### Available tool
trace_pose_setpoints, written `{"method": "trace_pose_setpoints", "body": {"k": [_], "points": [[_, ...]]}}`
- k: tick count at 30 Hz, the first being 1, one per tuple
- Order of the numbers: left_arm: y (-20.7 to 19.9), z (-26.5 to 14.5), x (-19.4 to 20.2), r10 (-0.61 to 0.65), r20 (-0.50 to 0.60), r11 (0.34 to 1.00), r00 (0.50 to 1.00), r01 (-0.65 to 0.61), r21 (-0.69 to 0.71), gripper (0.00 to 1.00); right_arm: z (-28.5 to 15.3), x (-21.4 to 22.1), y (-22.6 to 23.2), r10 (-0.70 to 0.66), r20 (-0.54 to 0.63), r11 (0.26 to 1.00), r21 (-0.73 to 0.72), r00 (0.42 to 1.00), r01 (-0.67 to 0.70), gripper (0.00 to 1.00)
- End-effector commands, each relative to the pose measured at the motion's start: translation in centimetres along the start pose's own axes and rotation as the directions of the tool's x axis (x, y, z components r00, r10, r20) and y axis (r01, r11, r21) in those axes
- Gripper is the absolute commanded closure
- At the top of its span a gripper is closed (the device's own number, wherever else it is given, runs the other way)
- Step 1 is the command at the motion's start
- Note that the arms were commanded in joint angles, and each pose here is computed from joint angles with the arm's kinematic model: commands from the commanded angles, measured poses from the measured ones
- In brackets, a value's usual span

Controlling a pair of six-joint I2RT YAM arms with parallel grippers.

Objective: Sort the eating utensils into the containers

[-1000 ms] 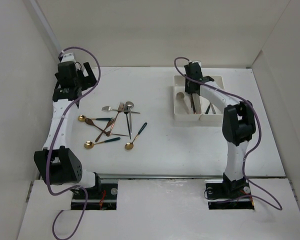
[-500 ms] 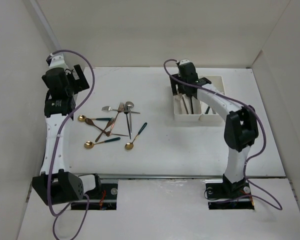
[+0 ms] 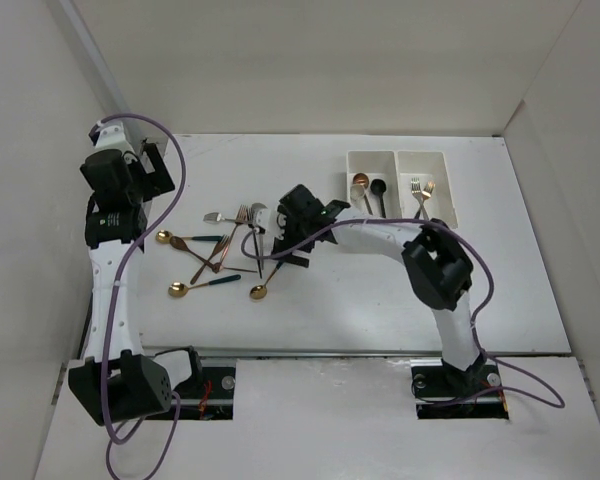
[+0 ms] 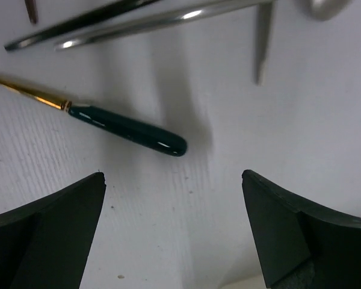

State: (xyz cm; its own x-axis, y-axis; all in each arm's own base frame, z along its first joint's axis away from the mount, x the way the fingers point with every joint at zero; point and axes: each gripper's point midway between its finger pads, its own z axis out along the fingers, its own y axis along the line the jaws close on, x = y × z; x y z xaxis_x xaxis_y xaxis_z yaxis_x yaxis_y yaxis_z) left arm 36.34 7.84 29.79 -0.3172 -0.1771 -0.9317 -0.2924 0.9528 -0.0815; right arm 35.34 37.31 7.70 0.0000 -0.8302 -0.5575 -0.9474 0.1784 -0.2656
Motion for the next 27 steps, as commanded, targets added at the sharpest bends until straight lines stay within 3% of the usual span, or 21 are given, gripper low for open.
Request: {"method": "trace_pose_setpoints", "body": {"k": [1, 9, 17, 19, 20, 23, 24, 25, 27], "points": [[0.0, -1.2, -1.9, -0.001, 0.069, 1.0, 0.998, 0.0, 0.016, 0.0, 0.1, -1.5, 0.1, -0.179, 0.006, 0.984, -0.023, 0.984, 0.179, 0.0], [1.7, -0.2, -1.0, -0.024, 0.037, 0.999, 0.999, 0.025, -0.029, 0.0, 4.3, -2.4, 2.6, -0.215, 0.029, 0.971, -0.096, 0.976, 0.217, 0.01], [2.3, 0.5, -1.0, -0.027, 0.028, 0.998, 0.999, 0.028, -0.057, 0.0, 4.6, -1.1, 4.6, -0.2, -0.003, 0.959, -0.206, 0.98, 0.195, 0.08], [2.3, 0.5, -1.0, -0.027, 0.028, 0.998, 0.999, 0.028, -0.058, 0.0, 4.4, -0.6, 5.7, -0.192, 0.001, 0.951, -0.246, 0.981, 0.187, 0.2], [2.5, 0.4, -1.5, -0.027, 0.038, 0.997, 0.999, 0.029, -0.067, 0.0, 4.3, -0.3, 5.8, -0.191, -0.008, 0.95, -0.254, 0.981, 0.183, 0.39], [2.6, 0.4, -1.5, -0.027, 0.039, 0.997, 0.999, 0.03, -0.076, 0.0, 4.6, 0.6, 7.0, -0.187, -0.056, 0.953, -0.255, 0.981, 0.167, 0.47], [2.6, 0.4, -1.5, -0.027, 0.039, 0.997, 0.999, 0.03, -0.076, 0.0, 4.4, 0.8, 7.1, -0.187, -0.055, 0.953, -0.254, 0.981, 0.167, 0.58], [2.6, 0.4, -1.5, -0.027, 0.039, 0.997, 0.999, 0.03, -0.076, 0.0, 4.6, 1.6, 8.3, -0.187, -0.075, 0.947, -0.277, 0.979, 0.16, 0.62], [2.6, 0.4, -1.5, -0.027, 0.039, 0.997, 0.999, 0.03, -0.076, 0.0, 4.3, 1.8, 8.9, -0.172, -0.085, 0.951, -0.273, 0.982, 0.143, 0.64]]}}
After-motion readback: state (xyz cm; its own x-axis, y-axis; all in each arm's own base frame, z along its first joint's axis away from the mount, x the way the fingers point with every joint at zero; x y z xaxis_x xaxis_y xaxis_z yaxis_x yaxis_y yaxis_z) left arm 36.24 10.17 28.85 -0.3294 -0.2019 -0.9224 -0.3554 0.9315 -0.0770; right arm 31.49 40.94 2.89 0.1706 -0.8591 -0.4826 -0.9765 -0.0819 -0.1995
